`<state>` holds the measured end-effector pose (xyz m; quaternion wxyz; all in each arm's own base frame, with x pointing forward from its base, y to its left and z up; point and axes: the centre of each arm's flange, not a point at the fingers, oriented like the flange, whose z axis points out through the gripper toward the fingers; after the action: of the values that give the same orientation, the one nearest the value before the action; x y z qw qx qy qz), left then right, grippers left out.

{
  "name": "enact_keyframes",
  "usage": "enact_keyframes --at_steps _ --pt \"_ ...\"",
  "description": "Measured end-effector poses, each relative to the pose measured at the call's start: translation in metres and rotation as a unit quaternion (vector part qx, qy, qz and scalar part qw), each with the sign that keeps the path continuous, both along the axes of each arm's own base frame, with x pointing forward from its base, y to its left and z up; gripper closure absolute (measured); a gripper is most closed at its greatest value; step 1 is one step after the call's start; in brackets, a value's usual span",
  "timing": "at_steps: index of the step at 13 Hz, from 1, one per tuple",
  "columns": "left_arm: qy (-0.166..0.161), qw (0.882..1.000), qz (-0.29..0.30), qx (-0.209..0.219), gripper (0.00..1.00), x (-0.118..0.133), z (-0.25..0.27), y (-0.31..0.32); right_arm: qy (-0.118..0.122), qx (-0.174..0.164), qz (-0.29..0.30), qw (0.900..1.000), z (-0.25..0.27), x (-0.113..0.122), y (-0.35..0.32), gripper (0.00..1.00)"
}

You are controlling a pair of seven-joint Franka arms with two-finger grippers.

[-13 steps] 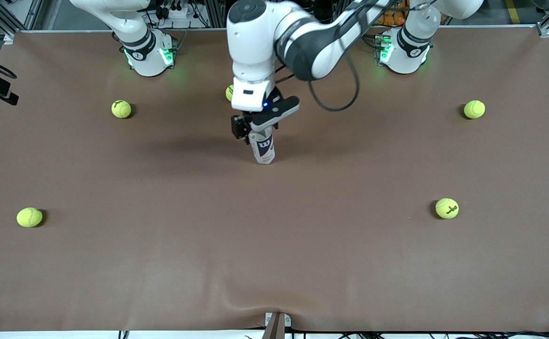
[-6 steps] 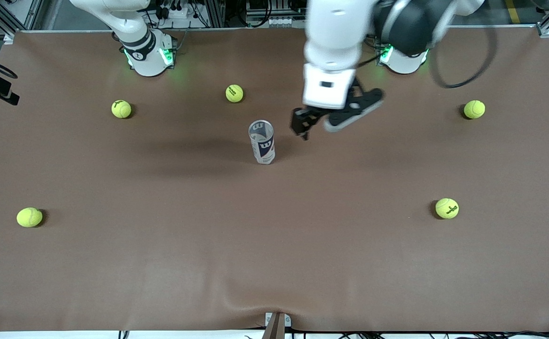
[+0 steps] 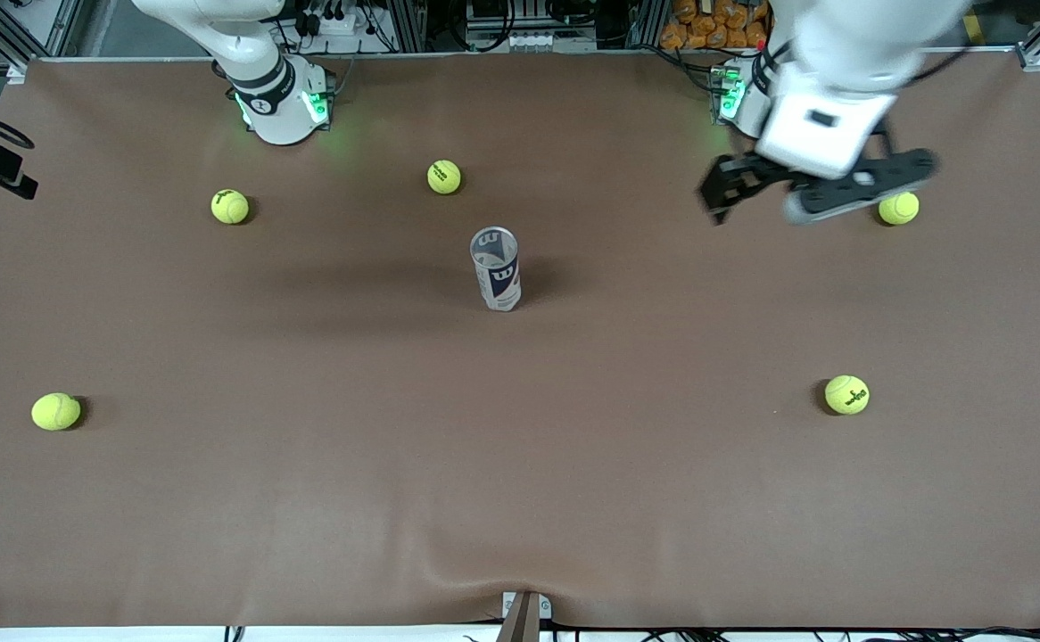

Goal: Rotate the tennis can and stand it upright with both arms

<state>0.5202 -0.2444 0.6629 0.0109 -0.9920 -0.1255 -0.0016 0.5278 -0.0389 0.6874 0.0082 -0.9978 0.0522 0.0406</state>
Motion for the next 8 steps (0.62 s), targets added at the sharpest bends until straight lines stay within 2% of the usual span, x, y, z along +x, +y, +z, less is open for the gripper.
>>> enact_keyframes --at_steps 5,8 --pt "0.023 0.996 -0.084 -0.006 0.0 0.005 0.017 0.114 0.0 0.0 0.0 1.0 0.0 0.0 0.0 0.0" --pt "0.035 0.994 -0.099 -0.021 0.0 -0.003 0.0 0.163 0.0 0.0 0.001 1.0 0.0 0.0 0.001 0.0"
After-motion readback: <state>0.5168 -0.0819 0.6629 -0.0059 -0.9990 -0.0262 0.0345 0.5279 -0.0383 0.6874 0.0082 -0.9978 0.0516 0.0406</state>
